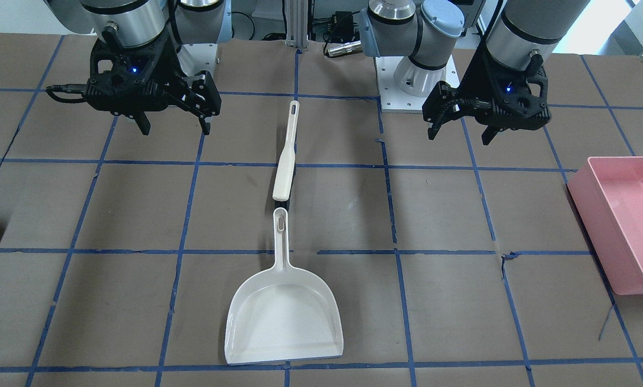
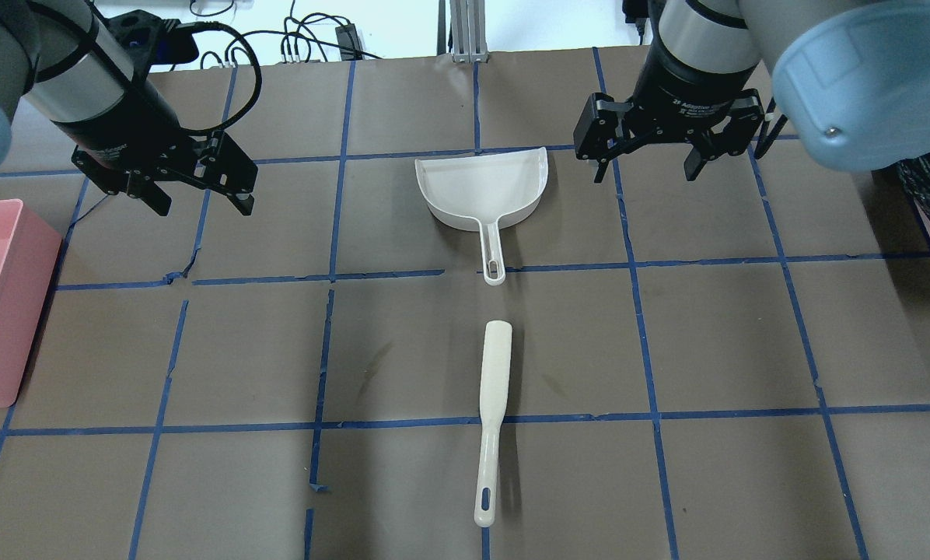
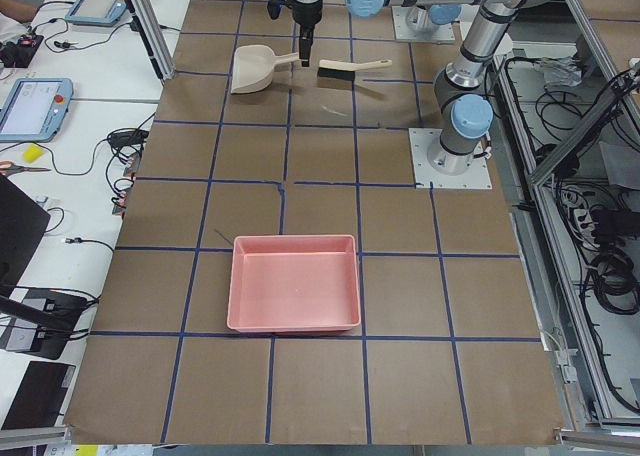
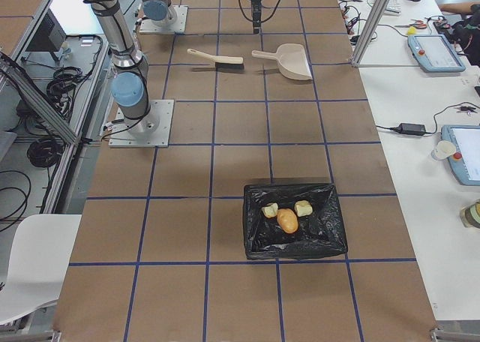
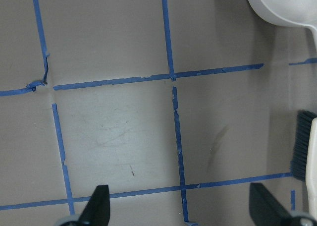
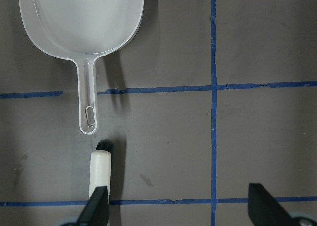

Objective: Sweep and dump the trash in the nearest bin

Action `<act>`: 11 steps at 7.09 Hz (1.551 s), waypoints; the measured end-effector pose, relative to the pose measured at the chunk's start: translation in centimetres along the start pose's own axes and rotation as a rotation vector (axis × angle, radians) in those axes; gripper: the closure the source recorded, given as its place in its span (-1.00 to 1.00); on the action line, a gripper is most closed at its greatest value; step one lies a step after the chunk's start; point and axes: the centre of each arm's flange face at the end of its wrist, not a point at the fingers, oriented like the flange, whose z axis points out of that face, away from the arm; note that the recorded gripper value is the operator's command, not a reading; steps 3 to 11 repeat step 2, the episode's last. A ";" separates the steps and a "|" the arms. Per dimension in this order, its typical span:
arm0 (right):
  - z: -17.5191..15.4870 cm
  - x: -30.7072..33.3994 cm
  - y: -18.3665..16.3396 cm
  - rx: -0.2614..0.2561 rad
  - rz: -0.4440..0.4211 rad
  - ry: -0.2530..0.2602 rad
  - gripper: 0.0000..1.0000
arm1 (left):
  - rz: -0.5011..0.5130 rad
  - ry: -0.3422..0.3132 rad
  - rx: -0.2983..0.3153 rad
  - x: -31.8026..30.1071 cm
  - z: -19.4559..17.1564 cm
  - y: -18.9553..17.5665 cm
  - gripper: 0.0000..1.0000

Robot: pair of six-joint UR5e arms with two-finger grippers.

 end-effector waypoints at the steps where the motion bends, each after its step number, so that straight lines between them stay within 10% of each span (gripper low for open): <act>1: -0.1 0.3 0.0 0.000 0.001 0.000 -0.99 | -0.048 0.000 0.000 0.0 0.0 0.0 -1.00; 11: -0.2 0.6 0.0 0.001 0.004 0.000 -0.99 | -0.073 0.001 0.001 0.0 0.0 0.0 -1.00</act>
